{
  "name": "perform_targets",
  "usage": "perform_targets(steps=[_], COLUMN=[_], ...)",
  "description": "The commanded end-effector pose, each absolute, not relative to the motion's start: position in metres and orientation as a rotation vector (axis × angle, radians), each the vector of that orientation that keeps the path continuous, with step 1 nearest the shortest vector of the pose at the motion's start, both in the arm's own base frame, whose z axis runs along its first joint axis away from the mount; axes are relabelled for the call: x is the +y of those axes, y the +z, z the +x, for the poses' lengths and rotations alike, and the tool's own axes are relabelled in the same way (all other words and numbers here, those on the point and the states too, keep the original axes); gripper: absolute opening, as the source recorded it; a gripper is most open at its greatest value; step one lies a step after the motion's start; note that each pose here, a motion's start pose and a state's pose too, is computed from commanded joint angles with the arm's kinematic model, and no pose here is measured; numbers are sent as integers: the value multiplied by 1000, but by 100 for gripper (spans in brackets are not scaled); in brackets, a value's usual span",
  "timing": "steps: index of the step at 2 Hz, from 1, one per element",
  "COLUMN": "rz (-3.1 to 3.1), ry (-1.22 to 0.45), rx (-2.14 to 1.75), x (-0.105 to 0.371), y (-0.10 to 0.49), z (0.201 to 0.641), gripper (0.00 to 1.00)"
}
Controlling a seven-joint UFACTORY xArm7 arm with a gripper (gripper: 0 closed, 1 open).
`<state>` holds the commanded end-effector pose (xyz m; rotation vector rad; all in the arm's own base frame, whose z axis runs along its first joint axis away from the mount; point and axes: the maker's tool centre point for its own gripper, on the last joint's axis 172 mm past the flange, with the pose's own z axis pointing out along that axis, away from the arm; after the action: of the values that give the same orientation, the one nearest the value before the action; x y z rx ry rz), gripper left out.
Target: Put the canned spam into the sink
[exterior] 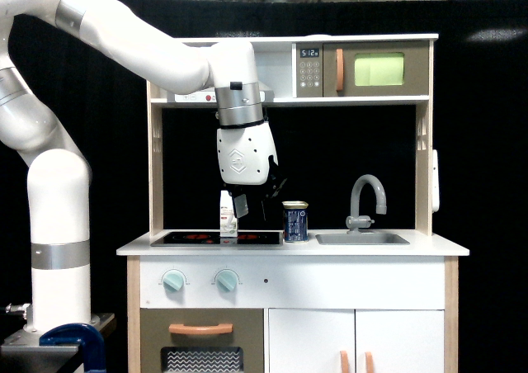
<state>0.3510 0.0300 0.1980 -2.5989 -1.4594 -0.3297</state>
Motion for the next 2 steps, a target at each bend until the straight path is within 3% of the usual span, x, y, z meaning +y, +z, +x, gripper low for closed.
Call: perform_targets(steps=[2], rz=[-2057], ry=[-309], rx=[-1929], x=[127], y=[224], z=[429], gripper=[100])
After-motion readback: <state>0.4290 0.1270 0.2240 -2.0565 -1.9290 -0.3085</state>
